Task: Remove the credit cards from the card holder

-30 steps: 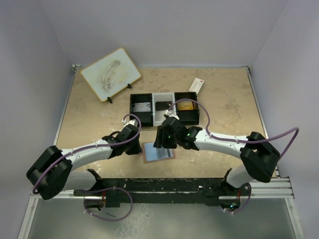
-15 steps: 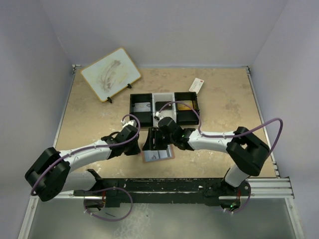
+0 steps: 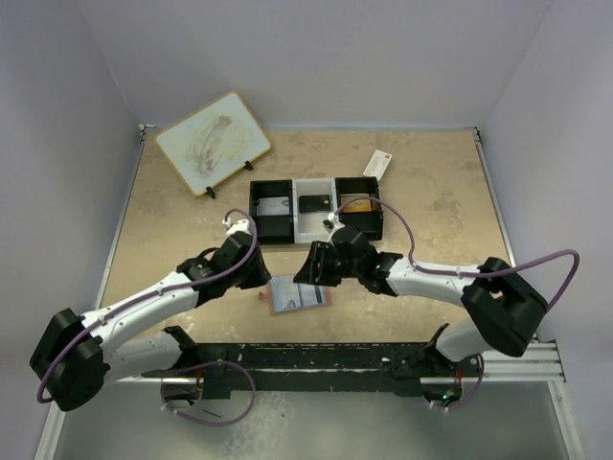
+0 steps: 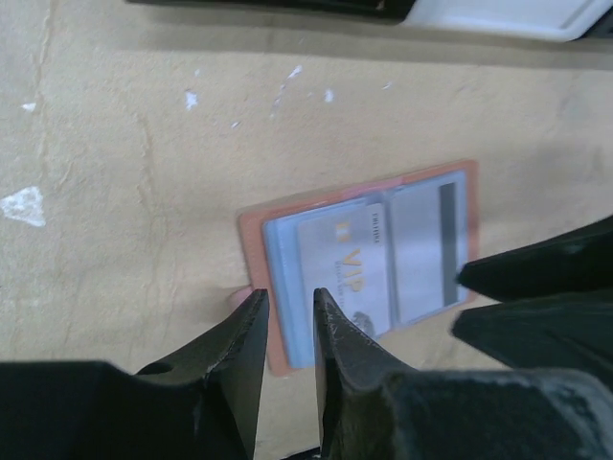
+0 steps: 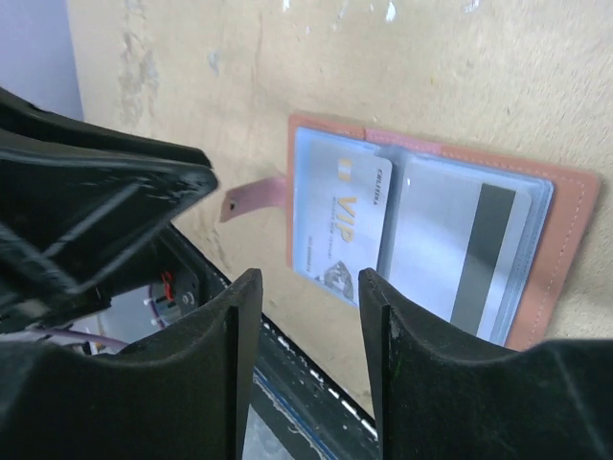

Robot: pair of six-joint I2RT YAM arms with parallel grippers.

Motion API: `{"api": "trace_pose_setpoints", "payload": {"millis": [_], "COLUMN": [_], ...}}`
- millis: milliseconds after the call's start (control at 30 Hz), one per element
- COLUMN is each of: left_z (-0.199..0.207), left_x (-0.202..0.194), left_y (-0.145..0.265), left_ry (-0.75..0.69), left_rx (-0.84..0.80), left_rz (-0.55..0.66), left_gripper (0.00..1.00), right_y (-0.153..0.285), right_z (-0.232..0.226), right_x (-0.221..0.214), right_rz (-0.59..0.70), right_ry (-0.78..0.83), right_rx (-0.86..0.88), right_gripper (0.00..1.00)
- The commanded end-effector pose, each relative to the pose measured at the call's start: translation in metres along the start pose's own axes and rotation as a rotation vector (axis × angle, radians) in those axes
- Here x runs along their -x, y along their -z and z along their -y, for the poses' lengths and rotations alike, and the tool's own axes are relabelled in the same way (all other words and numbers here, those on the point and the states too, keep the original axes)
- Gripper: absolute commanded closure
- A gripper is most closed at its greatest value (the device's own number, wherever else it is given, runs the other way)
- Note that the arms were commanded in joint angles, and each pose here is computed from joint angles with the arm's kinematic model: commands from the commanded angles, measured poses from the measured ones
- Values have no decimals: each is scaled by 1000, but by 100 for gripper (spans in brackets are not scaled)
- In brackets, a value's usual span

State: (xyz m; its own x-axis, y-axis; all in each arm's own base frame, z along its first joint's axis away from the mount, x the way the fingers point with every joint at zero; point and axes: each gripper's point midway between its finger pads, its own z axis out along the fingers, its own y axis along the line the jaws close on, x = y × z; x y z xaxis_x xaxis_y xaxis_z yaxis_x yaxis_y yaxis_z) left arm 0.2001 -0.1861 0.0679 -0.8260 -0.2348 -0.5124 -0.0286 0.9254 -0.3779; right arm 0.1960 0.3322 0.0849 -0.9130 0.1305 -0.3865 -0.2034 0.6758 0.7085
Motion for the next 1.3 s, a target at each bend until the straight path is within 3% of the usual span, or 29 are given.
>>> {"api": "trace_pose_setpoints", "payload": {"millis": [0,133,333,633,767,1067,1267], "left_z": [42,57,35,-1,-4,-19,-21], "left_x": [22,1,-34,-55,-58,-55,-54], "left_y": [15,3,-22,-34,-36,-36,-36], "left_ry": [-16,-46,-75,-120,-133,-151,-154], "left_rx": [-152,-220,-130,22,34,123,132], "left_rz": [38,-59,-147,-189,-196,-180,-176], "left_gripper": [77,77,82,94,97,100,100], "right_y": [-6,-18,-36,-40,-39,-24,-12], "right_z": [-17,-6,20,34,25,20,21], "right_x": [-4,-12,-28,-38,-37,-23,-19], "right_rz": [-25,-54,-109,-118,-112,-57,-49], "right_ry": [13,-12,-41,-77,-92,-114,-116], "right_rx": [108,89,21,4,53,95,142], "right_gripper": [54,58,62,66,72,99,100]}}
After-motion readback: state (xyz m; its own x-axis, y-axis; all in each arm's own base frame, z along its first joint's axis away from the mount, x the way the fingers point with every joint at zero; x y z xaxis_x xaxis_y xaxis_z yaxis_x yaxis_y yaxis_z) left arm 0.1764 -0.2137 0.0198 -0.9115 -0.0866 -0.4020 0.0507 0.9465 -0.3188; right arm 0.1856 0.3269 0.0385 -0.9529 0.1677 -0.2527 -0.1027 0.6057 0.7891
